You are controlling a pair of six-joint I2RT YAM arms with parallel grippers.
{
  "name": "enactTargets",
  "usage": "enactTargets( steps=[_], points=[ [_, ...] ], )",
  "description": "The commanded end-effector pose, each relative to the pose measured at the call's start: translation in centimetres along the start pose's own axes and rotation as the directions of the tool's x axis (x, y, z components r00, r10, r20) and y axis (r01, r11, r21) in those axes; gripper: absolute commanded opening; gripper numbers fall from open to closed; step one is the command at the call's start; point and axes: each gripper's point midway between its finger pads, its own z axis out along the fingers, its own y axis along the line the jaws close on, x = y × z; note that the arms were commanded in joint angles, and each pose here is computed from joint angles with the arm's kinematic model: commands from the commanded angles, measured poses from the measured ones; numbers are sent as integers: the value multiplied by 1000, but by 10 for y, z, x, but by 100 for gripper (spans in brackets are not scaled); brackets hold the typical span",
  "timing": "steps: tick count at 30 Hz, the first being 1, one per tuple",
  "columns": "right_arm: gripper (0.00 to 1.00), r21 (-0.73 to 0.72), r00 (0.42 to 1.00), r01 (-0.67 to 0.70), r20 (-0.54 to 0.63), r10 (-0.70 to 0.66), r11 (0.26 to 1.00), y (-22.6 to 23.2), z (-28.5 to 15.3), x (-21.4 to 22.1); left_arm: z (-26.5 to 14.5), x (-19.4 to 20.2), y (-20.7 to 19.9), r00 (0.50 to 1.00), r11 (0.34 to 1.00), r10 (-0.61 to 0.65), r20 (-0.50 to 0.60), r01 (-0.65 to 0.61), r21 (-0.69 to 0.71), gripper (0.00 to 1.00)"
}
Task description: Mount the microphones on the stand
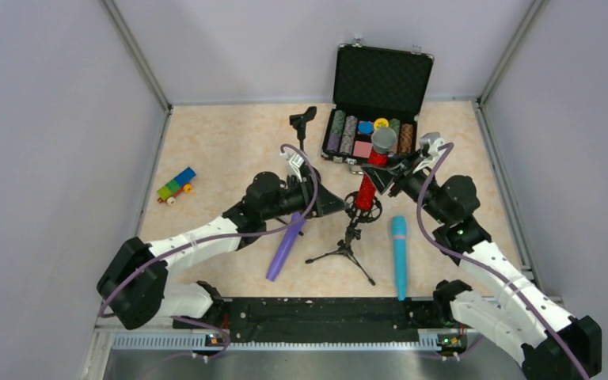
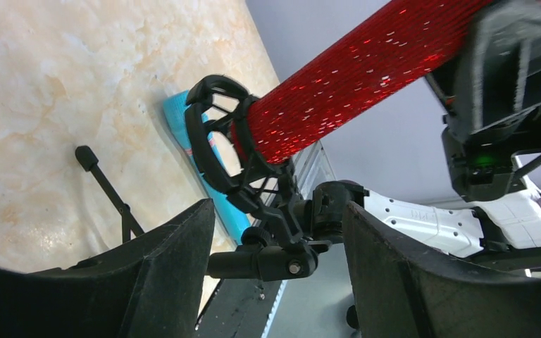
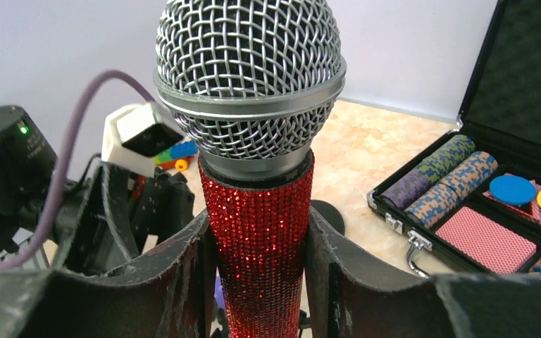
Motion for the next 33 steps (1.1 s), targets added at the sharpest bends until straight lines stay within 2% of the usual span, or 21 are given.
enactTargets(
  steps=[1, 5, 21, 29, 33],
  points=[
    [0, -83, 999, 25, -42, -28, 996, 16, -3, 21, -11, -22, -29, 991, 993, 94, 95, -100, 60, 72],
    [0, -113, 998, 45, -35, -49, 993, 22, -3, 27, -16, -26, -31, 985, 991, 116, 126, -124, 54, 75],
    [0, -193, 996, 92, 5, -93, 977, 41, 4, 42, -23, -29, -32, 979, 989, 136, 151, -144, 43, 76],
    [0, -205, 998, 67, -5, -70, 976, 43, 9, 54, -27, -29, -29, 976, 989, 145, 162, -150, 18, 76],
    [0, -128, 999, -10, -45, 4, 992, 32, 15, 58, -31, -30, -22, 974, 989, 145, 177, -144, -20, 75]
  ],
)
